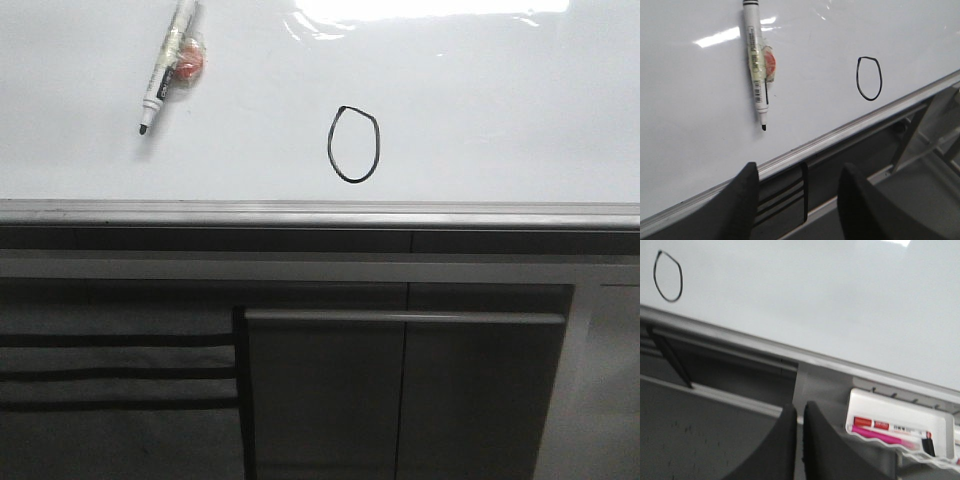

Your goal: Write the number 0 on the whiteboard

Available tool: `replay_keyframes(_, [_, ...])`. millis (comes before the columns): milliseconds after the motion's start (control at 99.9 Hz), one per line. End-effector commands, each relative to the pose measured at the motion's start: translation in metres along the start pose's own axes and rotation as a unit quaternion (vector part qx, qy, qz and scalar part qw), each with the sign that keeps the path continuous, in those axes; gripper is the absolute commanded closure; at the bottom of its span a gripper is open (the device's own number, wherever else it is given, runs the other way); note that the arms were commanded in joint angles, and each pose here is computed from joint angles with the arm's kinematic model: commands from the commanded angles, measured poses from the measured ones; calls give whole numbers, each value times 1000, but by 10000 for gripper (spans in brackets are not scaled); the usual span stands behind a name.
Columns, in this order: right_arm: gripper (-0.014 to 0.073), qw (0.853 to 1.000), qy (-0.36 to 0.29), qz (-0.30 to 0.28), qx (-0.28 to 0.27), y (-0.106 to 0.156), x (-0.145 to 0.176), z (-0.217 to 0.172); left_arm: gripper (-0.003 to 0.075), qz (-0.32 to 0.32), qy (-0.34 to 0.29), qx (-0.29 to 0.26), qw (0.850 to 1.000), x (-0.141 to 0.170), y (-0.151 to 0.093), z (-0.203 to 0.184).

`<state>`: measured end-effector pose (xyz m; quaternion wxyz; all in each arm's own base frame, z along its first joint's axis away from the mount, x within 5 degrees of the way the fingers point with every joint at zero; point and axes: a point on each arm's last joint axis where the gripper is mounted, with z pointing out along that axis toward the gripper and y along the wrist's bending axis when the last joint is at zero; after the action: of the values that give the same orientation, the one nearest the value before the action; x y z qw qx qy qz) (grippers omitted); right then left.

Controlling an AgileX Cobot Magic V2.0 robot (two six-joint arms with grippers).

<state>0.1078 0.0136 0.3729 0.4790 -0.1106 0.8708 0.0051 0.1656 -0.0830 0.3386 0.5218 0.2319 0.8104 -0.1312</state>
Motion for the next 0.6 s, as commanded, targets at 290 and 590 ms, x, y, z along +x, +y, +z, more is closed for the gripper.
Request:
replay_keyframes(290, [666,965,-256,47,29,7,63,6,740,-47,-205,-66,975,42,5,-35])
replay_keyframes(590, [668,981,-185,50,23,11,99,35,741,-54,-203,-94,973,74,9,-41])
